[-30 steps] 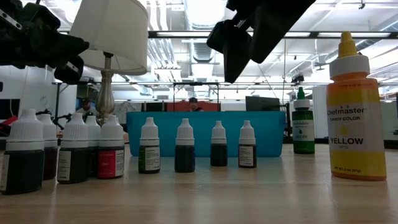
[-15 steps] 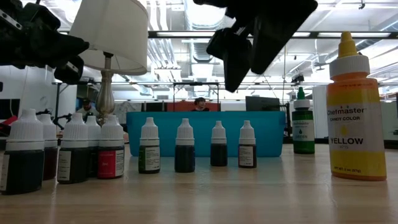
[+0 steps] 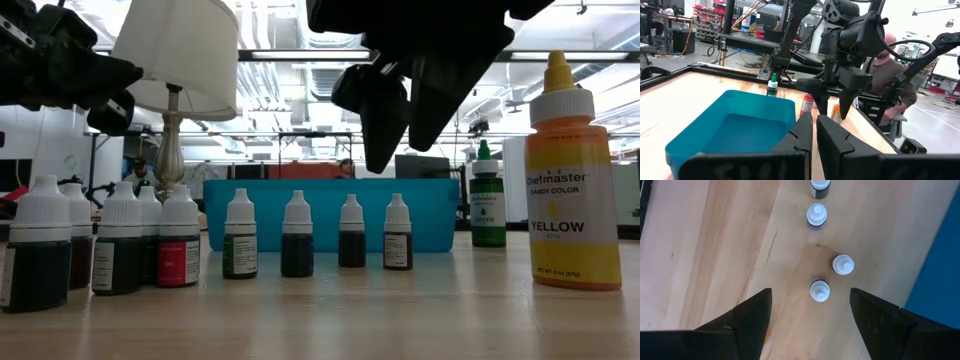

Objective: Pick & Place food coloring
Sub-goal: Put the right small red food coloring bottle into the blue bin

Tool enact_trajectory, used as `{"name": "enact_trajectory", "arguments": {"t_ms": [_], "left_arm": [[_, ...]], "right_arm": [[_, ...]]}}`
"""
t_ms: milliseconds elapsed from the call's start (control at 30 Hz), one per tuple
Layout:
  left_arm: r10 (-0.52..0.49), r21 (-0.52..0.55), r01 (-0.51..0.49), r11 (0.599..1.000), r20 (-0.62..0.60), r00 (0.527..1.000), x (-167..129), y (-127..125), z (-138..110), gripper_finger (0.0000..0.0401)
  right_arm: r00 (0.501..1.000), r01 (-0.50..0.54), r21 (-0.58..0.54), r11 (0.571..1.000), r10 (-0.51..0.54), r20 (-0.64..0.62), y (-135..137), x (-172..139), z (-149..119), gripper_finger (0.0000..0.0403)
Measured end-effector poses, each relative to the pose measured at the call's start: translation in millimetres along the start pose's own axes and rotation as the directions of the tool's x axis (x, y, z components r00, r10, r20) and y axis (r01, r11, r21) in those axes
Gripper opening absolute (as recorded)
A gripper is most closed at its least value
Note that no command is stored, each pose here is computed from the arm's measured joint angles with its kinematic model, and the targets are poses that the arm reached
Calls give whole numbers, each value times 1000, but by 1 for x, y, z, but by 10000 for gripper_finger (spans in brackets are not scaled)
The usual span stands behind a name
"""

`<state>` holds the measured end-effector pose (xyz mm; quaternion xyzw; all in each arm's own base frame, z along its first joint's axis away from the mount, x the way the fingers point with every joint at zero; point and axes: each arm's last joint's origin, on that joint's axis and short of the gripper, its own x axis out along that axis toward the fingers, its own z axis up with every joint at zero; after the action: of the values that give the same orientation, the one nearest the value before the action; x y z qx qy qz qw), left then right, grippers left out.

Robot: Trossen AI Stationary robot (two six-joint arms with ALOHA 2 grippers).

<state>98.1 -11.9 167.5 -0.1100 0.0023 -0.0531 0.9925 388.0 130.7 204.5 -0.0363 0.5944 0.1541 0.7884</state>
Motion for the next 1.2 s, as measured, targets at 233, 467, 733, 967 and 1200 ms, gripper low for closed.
{"name": "enact_trajectory", "arguments": {"t_ms": [233, 467, 733, 967, 1200], "left_arm": [[0, 0, 0, 1000, 0, 1000, 0, 0, 0, 0], [0, 0, 0, 1000, -1, 1000, 0, 0, 0, 0], [0, 0, 0, 1000, -2, 1000, 0, 0, 0, 0], [0, 0, 0, 1000, -2, 1000, 0, 0, 0, 0], [0, 0, 0, 1000, -2, 1000, 0, 0, 0, 0]], "right_arm": [[1000, 3, 13, 1000, -3, -26, -2, 6, -6, 263], [1000, 3, 6, 1000, -3, -30, -3, 10, -9, 258], [1000, 2, -6, 1000, -2, -5, -4, 10, -6, 265], [1000, 3, -9, 1000, -3, -8, -5, 14, -6, 260], [999, 5, -4, 1000, -5, -38, -6, 26, -6, 256]]}}
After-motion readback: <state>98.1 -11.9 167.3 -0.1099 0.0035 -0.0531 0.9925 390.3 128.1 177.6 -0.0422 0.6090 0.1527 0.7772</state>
